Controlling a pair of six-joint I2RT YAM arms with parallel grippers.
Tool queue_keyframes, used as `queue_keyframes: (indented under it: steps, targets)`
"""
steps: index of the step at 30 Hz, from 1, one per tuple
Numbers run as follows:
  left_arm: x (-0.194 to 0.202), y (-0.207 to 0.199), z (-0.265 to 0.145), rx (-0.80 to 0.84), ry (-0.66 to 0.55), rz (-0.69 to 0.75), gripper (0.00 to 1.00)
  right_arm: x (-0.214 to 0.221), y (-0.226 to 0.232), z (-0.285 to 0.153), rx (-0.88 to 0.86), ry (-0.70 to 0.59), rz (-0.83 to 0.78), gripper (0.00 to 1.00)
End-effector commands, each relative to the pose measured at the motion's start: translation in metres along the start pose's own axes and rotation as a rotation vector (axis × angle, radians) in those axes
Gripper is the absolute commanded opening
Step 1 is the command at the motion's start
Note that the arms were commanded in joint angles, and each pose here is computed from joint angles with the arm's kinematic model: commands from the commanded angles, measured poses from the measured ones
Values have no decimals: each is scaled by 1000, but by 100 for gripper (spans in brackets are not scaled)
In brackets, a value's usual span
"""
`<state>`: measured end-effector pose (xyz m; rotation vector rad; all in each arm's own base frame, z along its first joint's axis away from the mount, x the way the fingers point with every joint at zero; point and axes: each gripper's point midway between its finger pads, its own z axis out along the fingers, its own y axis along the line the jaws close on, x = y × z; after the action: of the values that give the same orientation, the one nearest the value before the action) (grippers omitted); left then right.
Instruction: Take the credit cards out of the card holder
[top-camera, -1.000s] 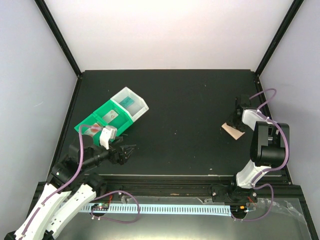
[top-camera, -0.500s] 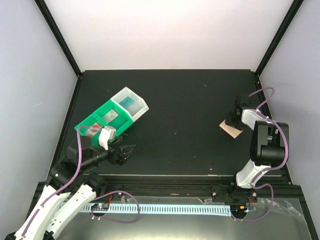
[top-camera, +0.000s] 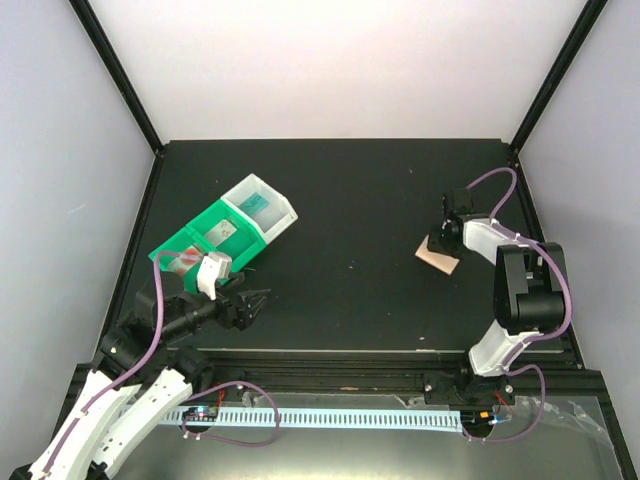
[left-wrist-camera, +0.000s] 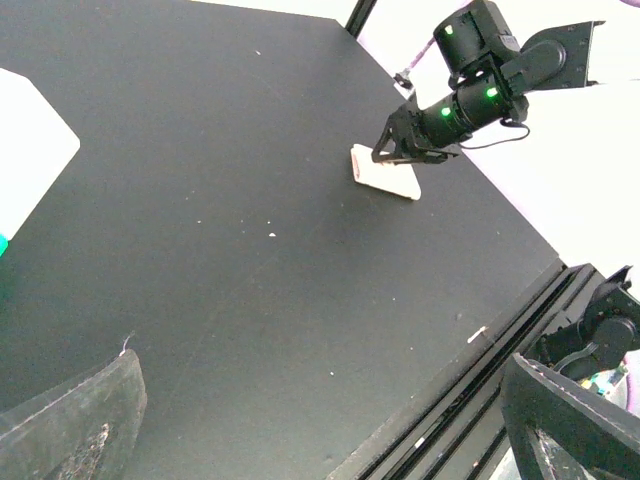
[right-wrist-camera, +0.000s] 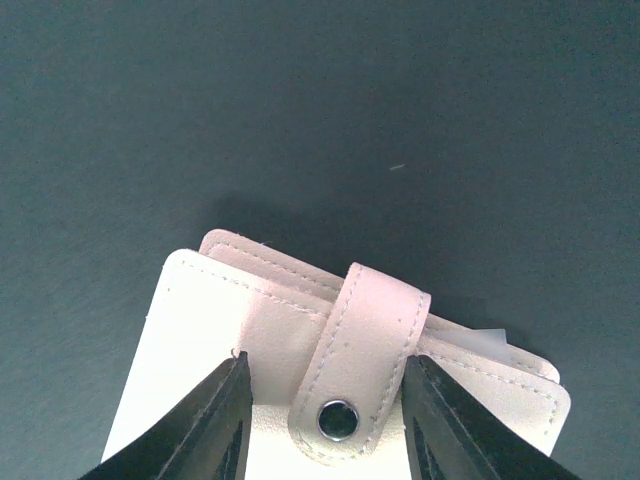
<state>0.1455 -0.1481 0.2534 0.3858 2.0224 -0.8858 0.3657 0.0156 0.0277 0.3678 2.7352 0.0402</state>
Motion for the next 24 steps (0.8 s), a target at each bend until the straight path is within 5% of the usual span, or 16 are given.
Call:
queue_keyframes:
  steps: [1,24]
  targets:
    - [-9,1,-4,-15,-38,6,99,62,25,7,-62,191,-76,41]
    - [-8,8,-2,-51,-33,-15,99,138,155,-27,-200,228,-371,41]
